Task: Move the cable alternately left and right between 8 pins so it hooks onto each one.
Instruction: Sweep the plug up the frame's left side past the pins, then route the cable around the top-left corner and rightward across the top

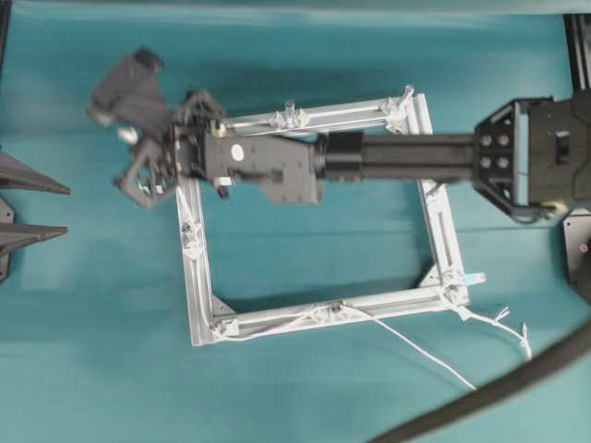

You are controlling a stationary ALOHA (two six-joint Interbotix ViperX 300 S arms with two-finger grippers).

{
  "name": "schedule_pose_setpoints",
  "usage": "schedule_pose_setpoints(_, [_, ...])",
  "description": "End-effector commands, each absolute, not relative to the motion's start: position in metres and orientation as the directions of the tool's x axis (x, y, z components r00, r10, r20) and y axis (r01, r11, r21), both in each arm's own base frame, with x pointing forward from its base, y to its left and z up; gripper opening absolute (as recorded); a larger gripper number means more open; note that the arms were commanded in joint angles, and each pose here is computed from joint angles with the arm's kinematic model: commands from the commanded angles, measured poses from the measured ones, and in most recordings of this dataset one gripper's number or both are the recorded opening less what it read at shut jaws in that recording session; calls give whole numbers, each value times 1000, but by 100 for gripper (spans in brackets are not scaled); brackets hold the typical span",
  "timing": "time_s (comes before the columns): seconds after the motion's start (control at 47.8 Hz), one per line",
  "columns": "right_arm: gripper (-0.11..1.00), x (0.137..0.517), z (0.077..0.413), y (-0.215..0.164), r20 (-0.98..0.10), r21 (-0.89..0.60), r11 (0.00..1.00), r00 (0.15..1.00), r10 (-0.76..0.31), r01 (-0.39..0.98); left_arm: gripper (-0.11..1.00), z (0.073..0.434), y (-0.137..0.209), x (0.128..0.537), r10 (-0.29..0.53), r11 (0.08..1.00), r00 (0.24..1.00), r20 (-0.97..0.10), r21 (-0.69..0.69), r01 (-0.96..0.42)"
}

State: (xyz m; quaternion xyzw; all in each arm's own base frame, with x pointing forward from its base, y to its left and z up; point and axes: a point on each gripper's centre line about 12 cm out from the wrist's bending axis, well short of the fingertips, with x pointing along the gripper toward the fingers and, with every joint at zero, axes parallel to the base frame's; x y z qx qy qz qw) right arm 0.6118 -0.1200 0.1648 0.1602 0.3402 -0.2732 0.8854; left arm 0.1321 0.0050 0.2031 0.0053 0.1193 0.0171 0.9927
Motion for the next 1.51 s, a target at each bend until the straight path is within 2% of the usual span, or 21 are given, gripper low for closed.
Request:
schedule_pose_setpoints(0.0, [10, 617, 202, -138, -624, 132, 791, 670, -402, 598, 60, 207, 5, 133, 38, 999, 973, -229, 16, -35])
schedule_pose_setpoints(0.209, [10, 618, 195, -161, -632, 134, 758, 644, -431, 639, 60, 207, 5, 133, 38, 999, 973, -229, 18, -35])
schedule_pose_setpoints(0.732, [10, 595, 183, -182, -724, 107, 588, 468, -506, 802, 60, 208, 5, 133, 38, 999, 973, -228, 15, -35])
schedule_pose_setpoints(1.004, [10, 589, 190, -162, -744, 97, 584, 448, -495, 806, 60, 208, 5, 133, 38, 999, 973, -228, 15, -35])
schedule_pose_setpoints(1.214, [10, 566, 186, -149, -779, 98, 539, 401, -481, 837, 60, 207, 5, 133, 38, 999, 973, -229, 16, -35])
schedule_pose_setpoints(1.486, [10, 539, 190, -128, -759, 157, 530, 445, -475, 834, 60, 207, 5, 133, 38, 999, 973, -229, 15, -35])
